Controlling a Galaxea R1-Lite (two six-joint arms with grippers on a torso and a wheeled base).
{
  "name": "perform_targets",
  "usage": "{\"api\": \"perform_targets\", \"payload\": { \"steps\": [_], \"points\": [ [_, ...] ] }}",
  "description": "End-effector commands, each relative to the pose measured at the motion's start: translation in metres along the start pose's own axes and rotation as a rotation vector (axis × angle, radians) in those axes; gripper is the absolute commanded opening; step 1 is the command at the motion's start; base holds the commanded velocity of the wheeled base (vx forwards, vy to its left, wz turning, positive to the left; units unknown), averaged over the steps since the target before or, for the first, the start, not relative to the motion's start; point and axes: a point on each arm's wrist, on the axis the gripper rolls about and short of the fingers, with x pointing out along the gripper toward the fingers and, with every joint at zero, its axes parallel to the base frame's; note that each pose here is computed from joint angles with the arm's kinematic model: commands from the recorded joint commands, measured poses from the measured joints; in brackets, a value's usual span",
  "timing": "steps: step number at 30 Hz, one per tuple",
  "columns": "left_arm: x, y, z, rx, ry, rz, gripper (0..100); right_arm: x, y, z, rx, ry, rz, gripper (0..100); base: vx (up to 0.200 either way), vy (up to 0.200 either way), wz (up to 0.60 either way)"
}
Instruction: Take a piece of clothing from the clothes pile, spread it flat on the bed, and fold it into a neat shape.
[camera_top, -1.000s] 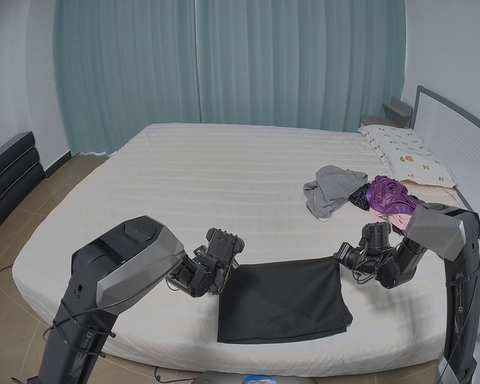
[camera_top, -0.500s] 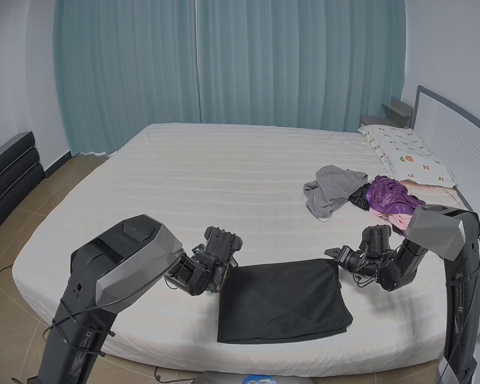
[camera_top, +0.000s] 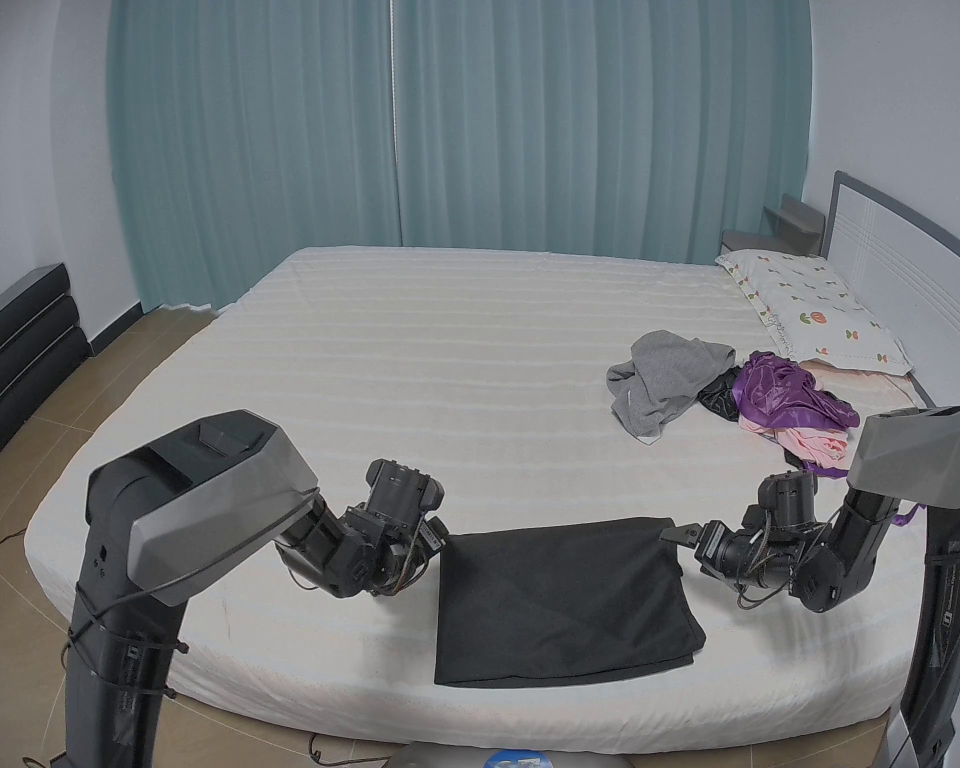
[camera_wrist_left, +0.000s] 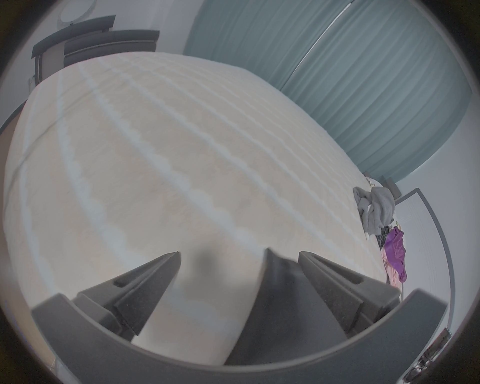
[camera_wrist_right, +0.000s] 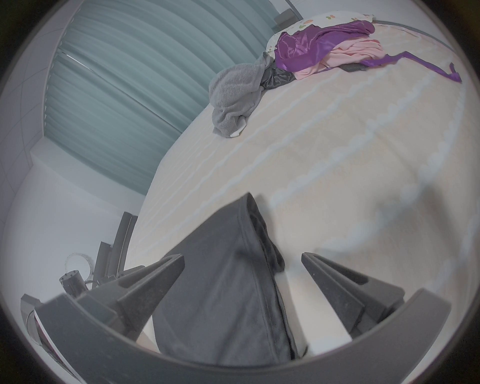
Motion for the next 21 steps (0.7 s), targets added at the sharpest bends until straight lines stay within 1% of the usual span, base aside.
{"api": "perform_targets", "payload": {
  "steps": [1, 2, 3, 5, 8, 10, 12, 17, 21],
  "points": [
    [-0.046, 0.021, 0.003, -0.062, 0.045, -0.017, 100, -0.031, -0.005, -0.02, -0.004, 0.062, 0.006, 100, 0.0, 0.0, 0.0],
    [-0.046, 0.022, 0.003, -0.064, 0.045, -0.017, 100, -0.031, -0.005, -0.02, -0.005, 0.06, 0.007, 100, 0.0, 0.0, 0.0],
    [-0.051, 0.03, -0.001, -0.093, 0.044, -0.021, 100, -0.033, -0.007, -0.024, -0.003, 0.062, 0.006, 100, 0.0, 0.0, 0.0],
    [-0.054, 0.036, -0.003, -0.113, 0.041, -0.029, 100, -0.034, -0.008, -0.027, -0.006, 0.066, 0.006, 100, 0.0, 0.0, 0.0],
    [-0.056, 0.042, -0.005, -0.12, 0.035, -0.035, 100, -0.033, -0.007, -0.036, -0.016, 0.1, 0.0, 100, 0.0, 0.0, 0.0],
    [-0.056, 0.047, -0.002, -0.127, 0.034, -0.024, 100, -0.032, -0.01, -0.042, -0.019, 0.116, -0.014, 100, 0.0, 0.0, 0.0],
    [-0.054, 0.051, -0.001, -0.132, 0.042, -0.017, 100, -0.032, -0.01, -0.041, -0.023, 0.116, -0.014, 100, 0.0, 0.0, 0.0],
    [-0.055, 0.05, 0.0, -0.133, 0.062, -0.029, 100, -0.033, -0.01, -0.042, -0.032, 0.12, -0.016, 100, 0.0, 0.0, 0.0],
    [-0.055, 0.05, 0.0, -0.131, 0.064, -0.026, 100, -0.036, -0.013, -0.045, -0.066, 0.129, -0.026, 100, 0.0, 0.0, 0.0]
  ]
}}
